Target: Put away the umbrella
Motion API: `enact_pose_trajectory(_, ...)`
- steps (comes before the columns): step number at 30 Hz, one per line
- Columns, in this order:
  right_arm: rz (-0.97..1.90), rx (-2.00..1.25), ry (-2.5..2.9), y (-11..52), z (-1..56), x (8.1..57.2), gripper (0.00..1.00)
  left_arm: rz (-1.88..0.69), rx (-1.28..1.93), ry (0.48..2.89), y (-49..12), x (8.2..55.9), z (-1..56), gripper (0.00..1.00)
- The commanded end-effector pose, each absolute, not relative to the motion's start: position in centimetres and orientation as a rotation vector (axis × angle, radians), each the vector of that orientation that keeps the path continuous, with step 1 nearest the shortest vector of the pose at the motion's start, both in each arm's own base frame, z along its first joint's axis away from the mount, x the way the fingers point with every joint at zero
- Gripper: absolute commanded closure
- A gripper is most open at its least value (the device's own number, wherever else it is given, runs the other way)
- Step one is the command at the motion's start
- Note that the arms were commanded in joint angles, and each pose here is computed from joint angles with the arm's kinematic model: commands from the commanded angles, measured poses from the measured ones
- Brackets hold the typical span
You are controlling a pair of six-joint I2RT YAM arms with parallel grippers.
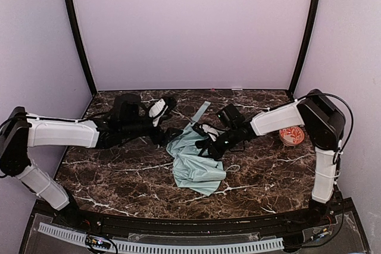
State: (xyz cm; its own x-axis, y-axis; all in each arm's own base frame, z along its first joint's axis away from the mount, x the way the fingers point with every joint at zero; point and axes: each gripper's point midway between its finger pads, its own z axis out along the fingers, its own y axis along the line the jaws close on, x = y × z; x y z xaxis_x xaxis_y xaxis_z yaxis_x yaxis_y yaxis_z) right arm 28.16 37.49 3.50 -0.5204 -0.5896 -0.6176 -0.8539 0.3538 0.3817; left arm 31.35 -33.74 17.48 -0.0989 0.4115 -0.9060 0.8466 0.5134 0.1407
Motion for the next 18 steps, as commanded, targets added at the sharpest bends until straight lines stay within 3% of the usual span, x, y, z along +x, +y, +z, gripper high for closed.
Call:
enact_pose_trajectory(1, 0.837, -1.218, 2.507, 35.2, -0.2, 27.8, 1.0, -0.58, 1.144, 1.636, -33.3, 28.8, 19.9, 0.26)
enact_pose_trajectory(5, 0.843, -1.141, 2.563, 35.4, 0.1, 28.2, 1.0, -0.694, 1.267, 1.564, -34.9, 25.0, 21.2, 0.31)
enact_pose_trajectory(11, 0.83, -1.076, 2.592, 35.5, 0.0, 28.8, 1.0, -0.634, 1.542, 1.461, -37.9, 20.1, 17.0, 0.29)
enact_pose_trajectory(18, 0.81, -0.996, 2.573, 35.6, 0.4, 29.6, 1.0, -0.593, 1.707, 1.411, -39.8, 20.2, 14.0, 0.25)
